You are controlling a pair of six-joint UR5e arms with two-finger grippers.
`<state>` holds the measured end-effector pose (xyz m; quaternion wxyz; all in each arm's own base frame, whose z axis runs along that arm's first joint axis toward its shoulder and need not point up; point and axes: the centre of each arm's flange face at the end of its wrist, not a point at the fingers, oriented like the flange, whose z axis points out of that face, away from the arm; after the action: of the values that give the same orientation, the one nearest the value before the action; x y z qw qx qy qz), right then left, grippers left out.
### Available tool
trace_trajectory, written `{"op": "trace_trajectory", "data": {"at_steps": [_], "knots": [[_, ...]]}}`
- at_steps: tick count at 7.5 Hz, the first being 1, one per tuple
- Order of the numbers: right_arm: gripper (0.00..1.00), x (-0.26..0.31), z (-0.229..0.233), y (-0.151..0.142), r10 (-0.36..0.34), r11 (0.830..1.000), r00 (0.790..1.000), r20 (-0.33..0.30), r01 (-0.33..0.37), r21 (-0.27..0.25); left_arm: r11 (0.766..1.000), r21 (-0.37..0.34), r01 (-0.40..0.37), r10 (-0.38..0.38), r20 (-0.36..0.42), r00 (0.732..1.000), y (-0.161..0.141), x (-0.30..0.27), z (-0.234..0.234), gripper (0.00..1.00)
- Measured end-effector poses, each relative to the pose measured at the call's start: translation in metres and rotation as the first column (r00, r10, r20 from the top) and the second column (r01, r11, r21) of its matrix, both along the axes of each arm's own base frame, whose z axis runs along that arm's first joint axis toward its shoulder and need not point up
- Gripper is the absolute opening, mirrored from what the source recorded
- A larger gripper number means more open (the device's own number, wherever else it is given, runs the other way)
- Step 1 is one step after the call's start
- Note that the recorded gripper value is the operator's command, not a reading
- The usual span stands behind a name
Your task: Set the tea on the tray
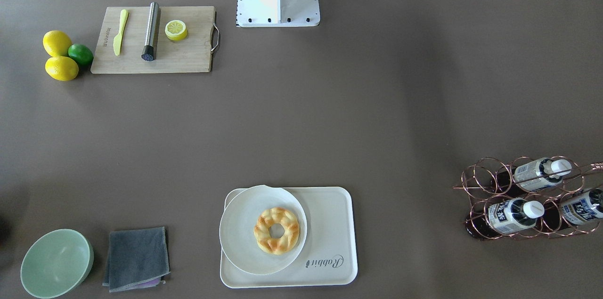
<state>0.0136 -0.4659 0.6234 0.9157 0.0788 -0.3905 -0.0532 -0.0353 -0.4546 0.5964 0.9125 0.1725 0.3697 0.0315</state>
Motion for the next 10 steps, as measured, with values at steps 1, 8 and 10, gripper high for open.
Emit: {"op": "trace_trajectory", "data": {"at_steps": [1, 8, 10], "knots": [[1.00, 0.000, 0.002, 0.000, 0.001, 1.000, 1.000, -0.005, -0.001, -0.002, 1.000, 0.027, 0.009, -0.009, -0.007, 1.000, -0.005, 0.001, -0.008, 0.98], [1.00, 0.001, 0.018, -0.006, 0.007, 1.000, 1.000, -0.024, -0.008, -0.026, 0.995, 0.080, 0.063, -0.062, -0.018, 0.998, -0.076, 0.106, -0.096, 0.98], [1.00, 0.001, 0.016, -0.006, 0.008, 1.000, 1.000, -0.024, -0.008, -0.021, 0.985, 0.128, 0.115, -0.108, -0.063, 0.992, -0.086, 0.125, -0.120, 0.97]]}}
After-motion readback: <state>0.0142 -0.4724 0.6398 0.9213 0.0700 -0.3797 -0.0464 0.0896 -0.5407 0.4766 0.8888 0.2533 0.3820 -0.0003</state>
